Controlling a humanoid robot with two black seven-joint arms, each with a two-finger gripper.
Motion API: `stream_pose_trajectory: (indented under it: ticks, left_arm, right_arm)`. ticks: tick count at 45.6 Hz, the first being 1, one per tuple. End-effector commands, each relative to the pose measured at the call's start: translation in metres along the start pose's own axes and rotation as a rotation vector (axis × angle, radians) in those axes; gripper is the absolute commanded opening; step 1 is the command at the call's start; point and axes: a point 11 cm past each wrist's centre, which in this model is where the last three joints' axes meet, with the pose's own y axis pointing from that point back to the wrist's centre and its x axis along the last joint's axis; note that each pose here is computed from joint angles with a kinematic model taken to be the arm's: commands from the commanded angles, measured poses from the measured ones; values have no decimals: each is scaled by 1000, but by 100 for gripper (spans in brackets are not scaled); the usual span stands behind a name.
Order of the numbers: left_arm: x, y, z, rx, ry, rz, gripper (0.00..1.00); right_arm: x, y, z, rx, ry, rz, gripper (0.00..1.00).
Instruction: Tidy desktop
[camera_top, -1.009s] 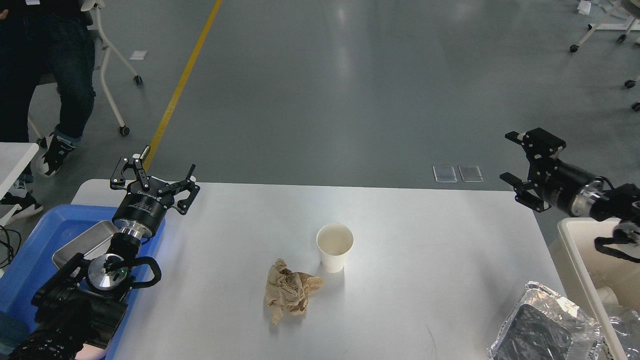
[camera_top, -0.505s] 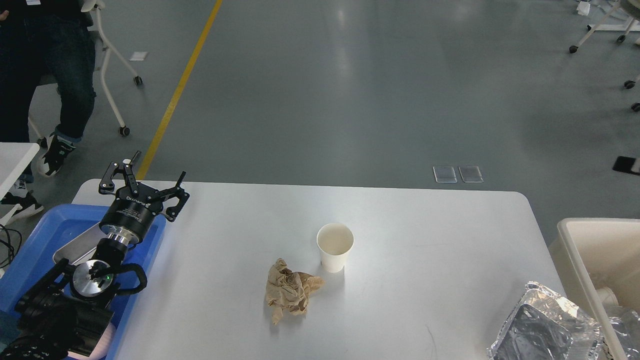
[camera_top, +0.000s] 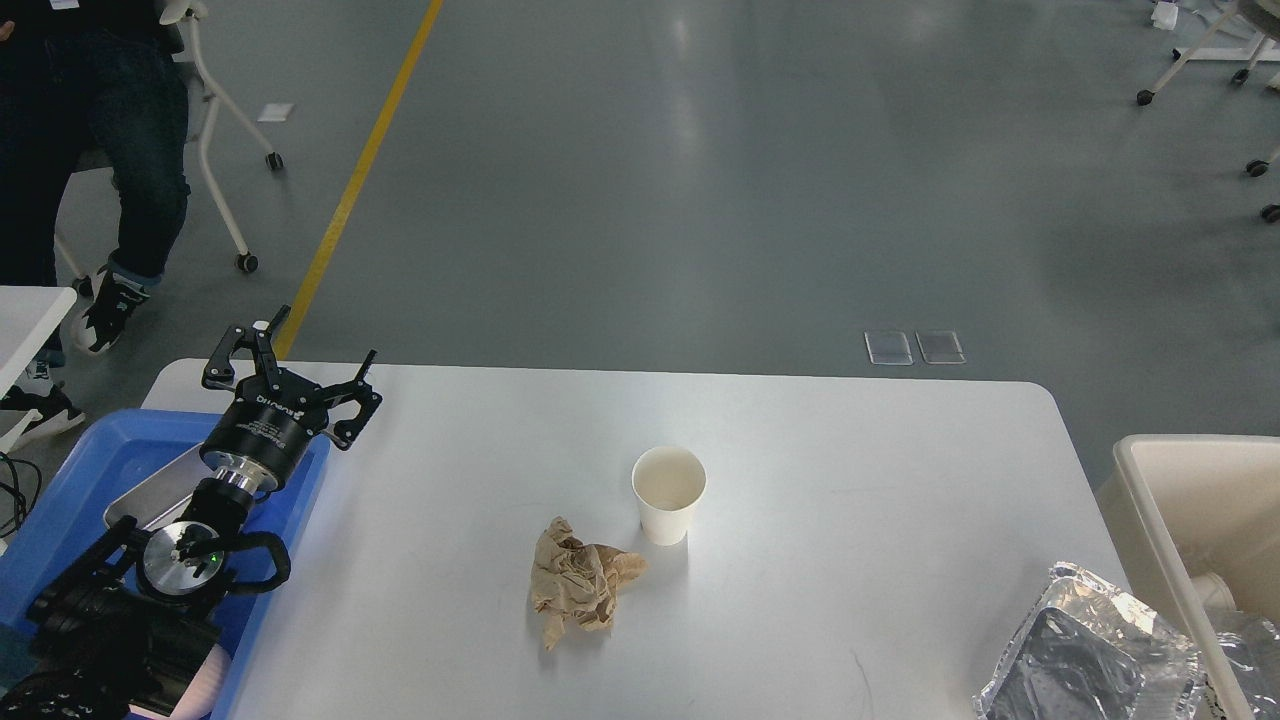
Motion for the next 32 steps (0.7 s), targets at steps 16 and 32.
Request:
stream_pose_trajectory:
  ticks: [16, 32]
  left_arm:
    - [1, 1, -3, 11, -6, 2, 97]
    - [5, 5, -4, 17, -8, 11, 97]
  right_arm:
    - [-6, -14, 4, -10, 124, 4, 100]
    - [-54, -67, 26, 25, 619, 7, 100]
